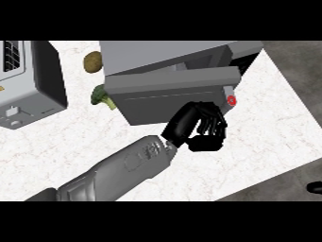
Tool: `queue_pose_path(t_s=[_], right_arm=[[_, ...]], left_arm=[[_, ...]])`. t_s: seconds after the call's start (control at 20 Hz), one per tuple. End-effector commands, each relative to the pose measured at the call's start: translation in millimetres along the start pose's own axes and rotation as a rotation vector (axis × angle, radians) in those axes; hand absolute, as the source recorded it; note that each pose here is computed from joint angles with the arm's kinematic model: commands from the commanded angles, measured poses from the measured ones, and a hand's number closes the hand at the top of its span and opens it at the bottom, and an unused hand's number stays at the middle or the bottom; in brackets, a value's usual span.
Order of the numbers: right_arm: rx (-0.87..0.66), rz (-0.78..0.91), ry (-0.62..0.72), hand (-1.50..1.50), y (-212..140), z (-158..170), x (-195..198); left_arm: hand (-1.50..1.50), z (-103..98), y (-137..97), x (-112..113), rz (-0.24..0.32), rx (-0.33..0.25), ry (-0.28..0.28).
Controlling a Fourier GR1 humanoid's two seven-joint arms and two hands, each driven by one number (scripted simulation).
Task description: Pick up the milk, place it into the microwave and close the microwave
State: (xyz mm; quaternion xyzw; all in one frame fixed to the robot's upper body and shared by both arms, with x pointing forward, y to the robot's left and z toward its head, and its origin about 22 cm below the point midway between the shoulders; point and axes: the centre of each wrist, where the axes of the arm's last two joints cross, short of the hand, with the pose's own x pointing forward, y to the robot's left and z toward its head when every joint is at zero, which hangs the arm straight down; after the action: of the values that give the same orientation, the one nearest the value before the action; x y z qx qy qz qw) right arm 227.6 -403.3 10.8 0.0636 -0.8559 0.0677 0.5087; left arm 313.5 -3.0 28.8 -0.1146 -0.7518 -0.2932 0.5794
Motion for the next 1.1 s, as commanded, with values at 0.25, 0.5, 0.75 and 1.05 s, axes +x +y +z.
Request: queue_pose_path(t_s=[0.25,0.5,0.75,1.05], right_arm=[[0.11,-0.06,-0.065,-1.5,1,-35,12],[0.17,-0.102,-0.084,-1.5,4,-49,18],[0.249,-0.158,-0.09,-1.5,13,-64,22],[0.374,-0.146,-0.081,-1.5,19,-81,36]], left_arm=[[1.5,-35,7,34,0.013,0.044,-0.046],[1.5,-46,16,40,0.006,0.091,-0.035],[1.5,-47,16,40,0.005,0.112,-0.029],[1.5,-46,15,40,0.017,0.131,-0.03]])
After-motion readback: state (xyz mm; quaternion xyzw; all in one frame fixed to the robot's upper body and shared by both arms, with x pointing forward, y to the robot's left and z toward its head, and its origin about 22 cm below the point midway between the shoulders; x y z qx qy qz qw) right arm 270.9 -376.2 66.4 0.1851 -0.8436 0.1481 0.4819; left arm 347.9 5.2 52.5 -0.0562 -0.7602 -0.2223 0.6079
